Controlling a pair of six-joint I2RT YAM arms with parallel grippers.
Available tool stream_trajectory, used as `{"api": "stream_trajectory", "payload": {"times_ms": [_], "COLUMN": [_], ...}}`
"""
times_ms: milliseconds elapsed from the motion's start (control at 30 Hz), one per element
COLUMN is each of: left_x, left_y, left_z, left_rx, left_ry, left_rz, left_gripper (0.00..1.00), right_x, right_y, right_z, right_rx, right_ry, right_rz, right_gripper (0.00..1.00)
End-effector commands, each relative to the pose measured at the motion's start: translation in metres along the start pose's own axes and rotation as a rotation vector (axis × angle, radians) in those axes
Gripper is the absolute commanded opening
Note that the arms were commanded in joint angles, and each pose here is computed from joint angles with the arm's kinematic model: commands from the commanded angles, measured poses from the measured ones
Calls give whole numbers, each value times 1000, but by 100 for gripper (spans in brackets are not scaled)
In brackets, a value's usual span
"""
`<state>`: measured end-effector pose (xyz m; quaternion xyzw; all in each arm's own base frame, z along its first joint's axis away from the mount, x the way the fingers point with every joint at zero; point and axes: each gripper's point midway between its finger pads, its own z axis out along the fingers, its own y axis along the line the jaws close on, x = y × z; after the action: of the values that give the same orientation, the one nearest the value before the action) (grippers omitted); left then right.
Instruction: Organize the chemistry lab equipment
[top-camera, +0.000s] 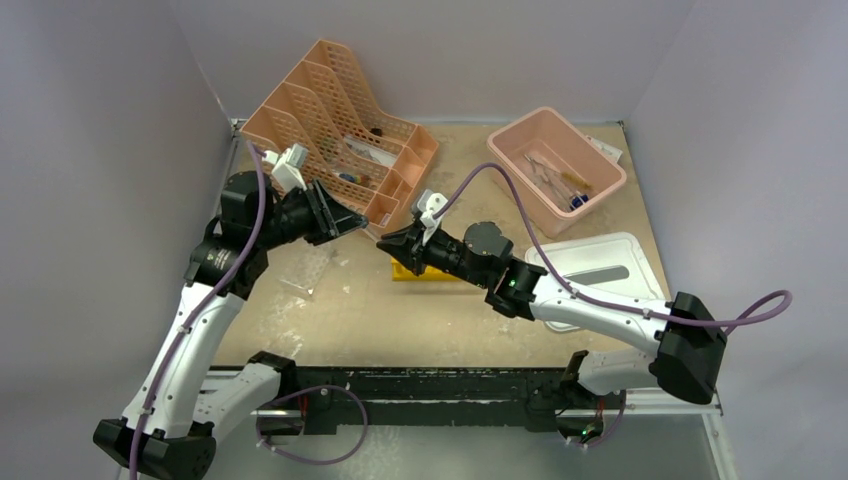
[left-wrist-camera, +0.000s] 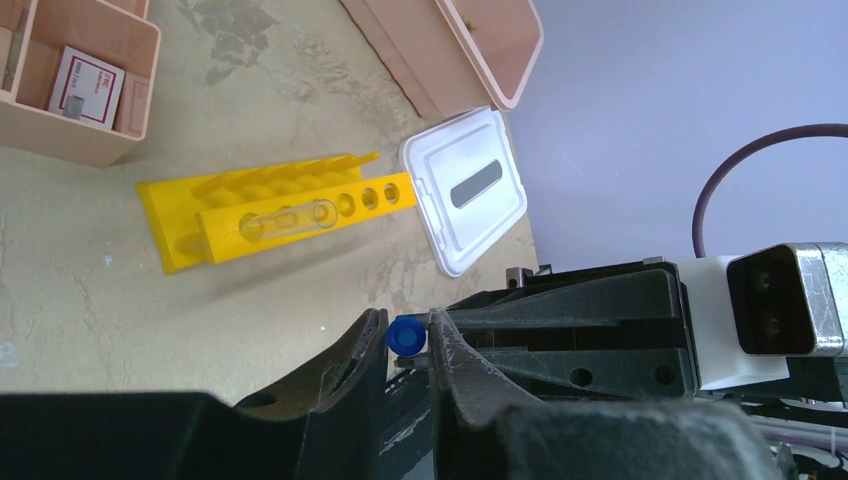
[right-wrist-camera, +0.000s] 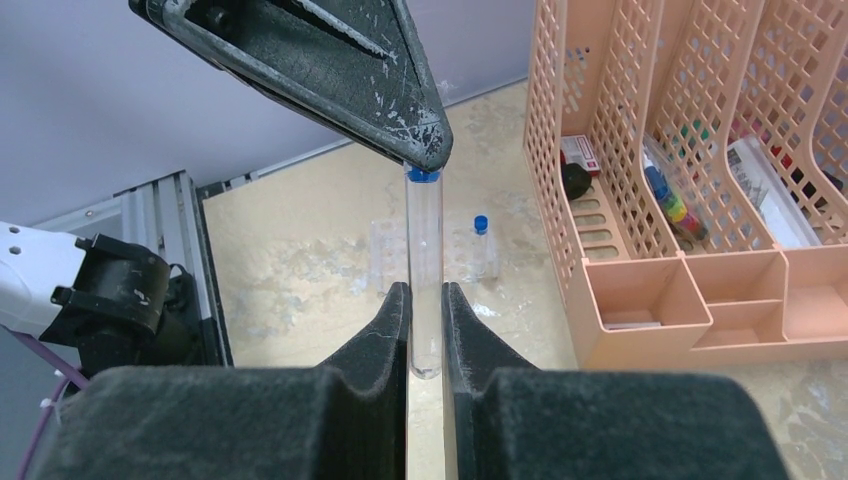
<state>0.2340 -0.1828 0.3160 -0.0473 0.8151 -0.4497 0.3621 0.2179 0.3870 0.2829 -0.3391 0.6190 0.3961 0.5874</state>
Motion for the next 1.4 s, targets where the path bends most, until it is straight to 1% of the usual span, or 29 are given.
{"api": "stream_trajectory", "payload": {"times_ms": [0, 33, 133, 233, 367, 433, 500, 533, 567, 600, 633, 667, 700, 733, 867, 967, 1033, 1133, 1200, 1300, 1367], "left_x": [-10, -8, -3, 0, 4, 6, 7, 6, 4, 3, 2, -2, -6, -11, -34, -43, -40, -37, -41, -47, -48], "left_y": [-22, -22, -18, -15, -10, -8, -6, -4, -3, 2, 8, 17, 29, 43, 109, 140, 154, 155, 158, 174, 183], "left_z": [-10, -10, -9, -7, -6, -7, -7, -7, -8, -8, -9, -11, -13, -18, -49, -67, -66, -54, -49, -52, -51], "left_rx": [75, 77, 68, 67, 56, 50, 42, 30, 16, -9, -49, -100, -170, -252, -648, -814, -846, -779, -764, -824, -847], "left_ry": [-35, -30, -7, 7, 23, 33, 34, 28, 21, 11, 4, -16, -39, -65, -214, -301, -322, -348, -398, -493, -530], "left_rz": [41, 42, 54, 55, 66, 78, 89, 93, 95, 99, 105, 113, 122, 130, 165, 195, 209, 215, 192, 126, 107], "left_gripper": [19, 19, 23, 23, 11, 2, 0, 0, 0, 0, 0, 0, 0, 0, 0, 0, 0, 0, 0, 0, 0], "right_x": [-27, -27, -28, -27, -26, -24, -22, -21, -19, -19, -18, -19, -20, -25, -39, -50, -53, -53, -51, -48, -46], "right_y": [3, 3, 4, 5, 10, 11, 11, 9, 7, 4, 1, -1, -3, -3, -1, 1, 1, 1, -1, -4, -5], "right_z": [-3, -2, -2, -1, 0, 0, 1, 2, 3, 4, 4, 3, 2, 0, -7, -13, -16, -21, -24, -26, -28], "right_rx": [-22, -22, -25, -36, -68, -74, -70, -62, -47, -31, -11, 4, 15, 22, 21, 20, 22, 30, 40, 59, 66], "right_ry": [-86, -86, -88, -87, -80, -73, -64, -56, -44, -36, -32, -36, -41, -51, -63, -82, -88, -94, -93, -92, -88], "right_rz": [-26, -26, -27, -30, -36, -37, -37, -34, -25, -14, -9, -1, 7, 11, 31, 51, 57, 65, 71, 83, 91], "right_gripper": [2, 2, 2, 2, 2, 2, 3, 6, 15, 26, 40, 51, 57, 61, 63, 63, 63, 63, 63, 63, 63]}}
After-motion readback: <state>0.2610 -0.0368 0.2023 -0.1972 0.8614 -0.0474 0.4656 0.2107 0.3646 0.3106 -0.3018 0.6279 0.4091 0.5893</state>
